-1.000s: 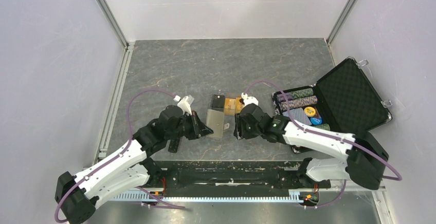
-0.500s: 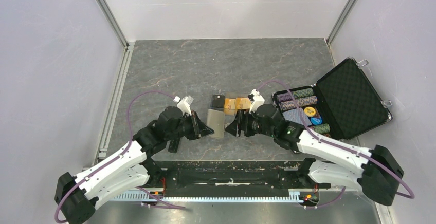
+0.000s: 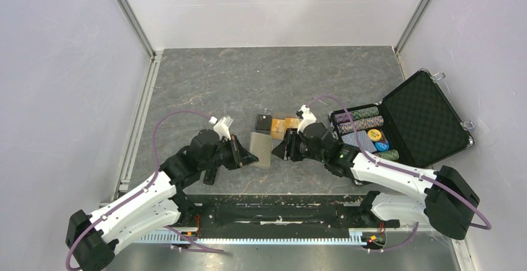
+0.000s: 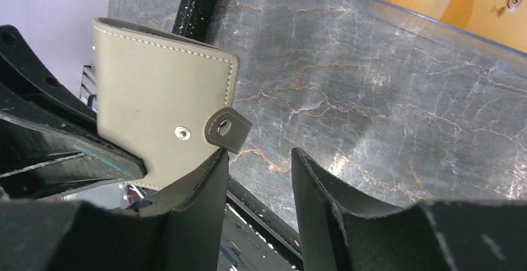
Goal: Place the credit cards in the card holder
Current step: Open the card holder at the corner of the board.
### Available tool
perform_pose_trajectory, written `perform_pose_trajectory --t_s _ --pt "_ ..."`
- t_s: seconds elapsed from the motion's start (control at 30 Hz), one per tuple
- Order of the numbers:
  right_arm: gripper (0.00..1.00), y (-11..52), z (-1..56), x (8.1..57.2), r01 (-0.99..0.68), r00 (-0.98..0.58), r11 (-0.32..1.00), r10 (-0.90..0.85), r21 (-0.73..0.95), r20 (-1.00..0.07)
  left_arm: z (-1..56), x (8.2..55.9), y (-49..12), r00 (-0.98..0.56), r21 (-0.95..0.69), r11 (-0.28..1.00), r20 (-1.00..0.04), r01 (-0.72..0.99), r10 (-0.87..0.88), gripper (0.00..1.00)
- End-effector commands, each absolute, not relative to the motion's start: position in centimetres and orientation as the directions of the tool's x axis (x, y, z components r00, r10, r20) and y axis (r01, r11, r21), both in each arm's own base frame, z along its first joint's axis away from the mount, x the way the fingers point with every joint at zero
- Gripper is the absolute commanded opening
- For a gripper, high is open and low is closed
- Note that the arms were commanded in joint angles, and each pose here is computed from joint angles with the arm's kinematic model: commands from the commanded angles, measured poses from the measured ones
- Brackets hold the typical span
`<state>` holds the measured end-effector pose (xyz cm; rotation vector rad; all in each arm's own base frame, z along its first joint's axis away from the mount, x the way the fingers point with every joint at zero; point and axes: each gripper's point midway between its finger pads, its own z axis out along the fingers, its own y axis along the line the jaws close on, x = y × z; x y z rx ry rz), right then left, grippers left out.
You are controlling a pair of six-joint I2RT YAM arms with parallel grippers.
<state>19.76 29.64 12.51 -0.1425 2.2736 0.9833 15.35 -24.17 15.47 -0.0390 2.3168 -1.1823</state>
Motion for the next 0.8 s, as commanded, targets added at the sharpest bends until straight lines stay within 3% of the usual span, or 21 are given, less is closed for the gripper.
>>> perform_pose_trajectory --t_s 0.0,0.13,0.3,0.37,0.43,0.57,0.77 --pt "0.45 31.1 15.4 20.7 -0.375 -0.752 0.650 0.204 0.661 -0.627 16.6 15.2 -24.7 -0.854 -0.790 0.570 -0.441 0.225 -0.274 0.02" --pt "0.53 31.6 16.3 20.0 -0.408 -0.753 0.602 0.203 0.687 -0.626 16.0 15.2 -24.6 -0.857 -0.783 0.585 -0.437 0.213 -0.273 0.02" --pt "0.72 31.1 16.7 19.8 -0.408 -0.744 0.590 0.227 0.697 -0.628 15.6 15.2 -24.5 -0.860 -0.782 0.588 -0.431 0.204 -0.275 0.02" --pt "0.73 31.0 16.3 20.1 -0.397 -0.744 0.609 0.225 0.687 -0.629 15.8 15.2 -24.6 -0.860 -0.785 0.583 -0.431 0.208 -0.273 0.02" --pt "0.68 30.8 15.3 20.5 -0.364 -0.758 0.655 0.206 0.663 -0.619 15.9 15.2 -24.6 -0.860 -0.786 0.581 -0.431 0.211 -0.272 0.02" --pt "0.46 30.1 13.2 21.0 -0.306 -0.783 0.741 0.162 0.598 -0.601 16.2 15.2 -24.6 -0.856 -0.787 0.577 -0.437 0.217 -0.274 0.02" --pt "0.42 30.8 13.2 20.7 -0.331 -0.779 0.689 0.186 0.644 -0.599 16.2 15.2 -24.6 -0.854 -0.787 0.576 -0.440 0.220 -0.276 0.02"
